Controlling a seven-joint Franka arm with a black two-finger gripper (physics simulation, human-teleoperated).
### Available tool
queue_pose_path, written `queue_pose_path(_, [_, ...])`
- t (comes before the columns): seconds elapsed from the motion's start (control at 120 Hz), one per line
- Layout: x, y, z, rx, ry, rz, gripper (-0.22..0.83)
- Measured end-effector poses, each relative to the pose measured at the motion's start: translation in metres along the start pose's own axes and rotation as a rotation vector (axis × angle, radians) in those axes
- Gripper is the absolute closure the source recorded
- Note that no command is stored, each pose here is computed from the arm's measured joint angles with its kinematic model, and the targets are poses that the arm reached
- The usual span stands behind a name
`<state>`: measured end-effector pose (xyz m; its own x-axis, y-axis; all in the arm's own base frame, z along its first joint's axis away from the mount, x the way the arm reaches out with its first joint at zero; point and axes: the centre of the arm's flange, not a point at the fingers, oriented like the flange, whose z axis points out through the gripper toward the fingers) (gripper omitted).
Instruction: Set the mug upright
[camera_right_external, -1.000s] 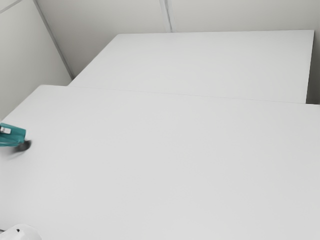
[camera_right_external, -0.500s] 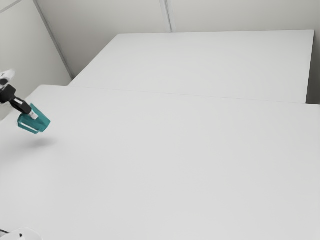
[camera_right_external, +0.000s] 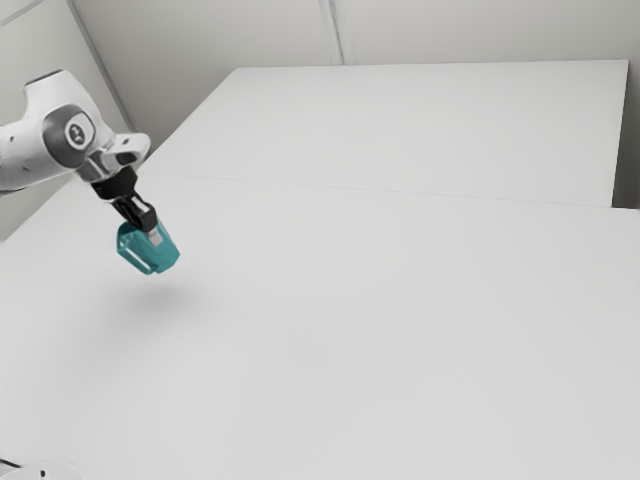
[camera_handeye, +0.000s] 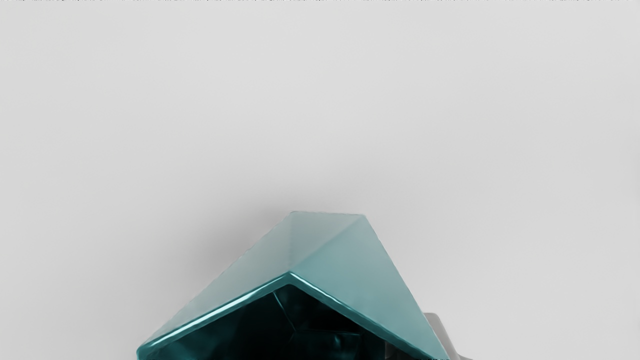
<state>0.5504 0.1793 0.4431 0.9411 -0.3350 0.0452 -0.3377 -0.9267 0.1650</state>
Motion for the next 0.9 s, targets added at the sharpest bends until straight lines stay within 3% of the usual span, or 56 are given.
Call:
queue_pose_path(0.458, [0.042, 0.183, 0.05, 0.091, -0.124, -0.018, 0.79])
queue_pose_path(0.667, [0.012, 0.152, 0.057, 0.115, -0.134, -0.209, 0.79])
queue_pose_path(0.9, [0.024, 0.179, 0.065, 0.112, -0.12, -0.228, 0.79])
